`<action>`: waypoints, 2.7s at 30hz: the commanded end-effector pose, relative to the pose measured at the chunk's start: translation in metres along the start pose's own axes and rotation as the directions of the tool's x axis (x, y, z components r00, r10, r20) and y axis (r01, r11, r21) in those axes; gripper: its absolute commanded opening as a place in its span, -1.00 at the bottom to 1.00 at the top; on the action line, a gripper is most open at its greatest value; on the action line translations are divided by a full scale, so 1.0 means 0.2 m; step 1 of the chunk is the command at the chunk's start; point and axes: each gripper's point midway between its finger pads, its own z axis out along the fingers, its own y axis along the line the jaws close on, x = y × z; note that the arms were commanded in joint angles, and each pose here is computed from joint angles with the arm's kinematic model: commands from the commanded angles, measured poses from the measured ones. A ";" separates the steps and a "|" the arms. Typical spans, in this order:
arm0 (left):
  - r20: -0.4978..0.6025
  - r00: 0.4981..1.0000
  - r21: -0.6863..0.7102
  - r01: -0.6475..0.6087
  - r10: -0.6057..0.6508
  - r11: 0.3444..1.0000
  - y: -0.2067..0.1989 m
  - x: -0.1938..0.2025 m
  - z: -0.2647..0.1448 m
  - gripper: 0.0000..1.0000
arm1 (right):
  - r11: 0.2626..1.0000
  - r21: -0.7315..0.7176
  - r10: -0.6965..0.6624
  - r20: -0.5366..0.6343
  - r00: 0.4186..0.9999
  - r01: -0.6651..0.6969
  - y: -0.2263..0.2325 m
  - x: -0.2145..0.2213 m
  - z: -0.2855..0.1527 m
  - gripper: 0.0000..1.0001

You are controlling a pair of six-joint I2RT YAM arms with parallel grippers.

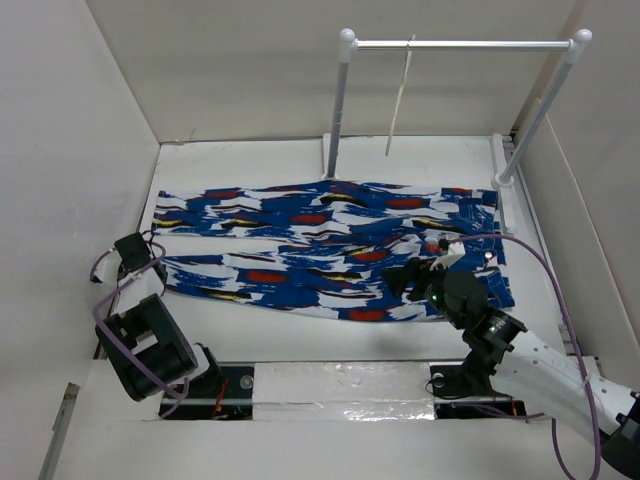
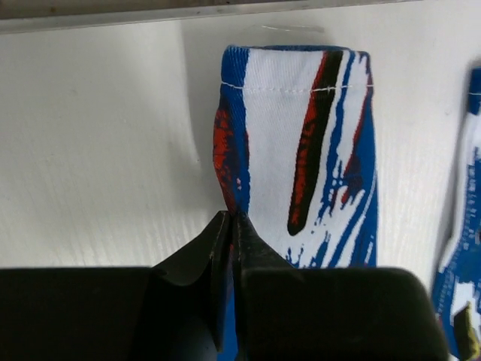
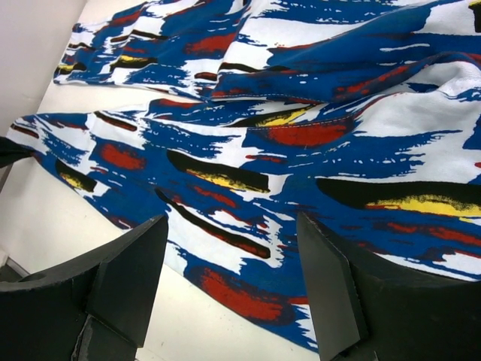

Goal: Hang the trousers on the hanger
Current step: Fold the trousers at the center of the board.

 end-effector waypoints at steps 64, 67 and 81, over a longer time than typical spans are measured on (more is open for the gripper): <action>0.307 0.878 0.950 -0.304 0.367 -0.068 -0.50 0.34 -1.68 -1.00 | 0.636 0.643 0.347 0.254 0.903 -0.426 -1.03 -0.47 0.11 0.28; 0.314 0.878 0.948 -0.307 0.360 -0.079 -0.50 0.33 -1.71 -1.00 | 0.527 0.686 0.328 0.380 0.865 -0.501 -1.14 -0.44 -0.15 -0.06; 0.363 0.890 0.921 -0.387 0.277 0.036 -0.49 0.20 -1.77 -1.00 | 0.187 0.761 0.402 0.517 0.755 -0.621 -1.48 -0.19 -0.47 0.39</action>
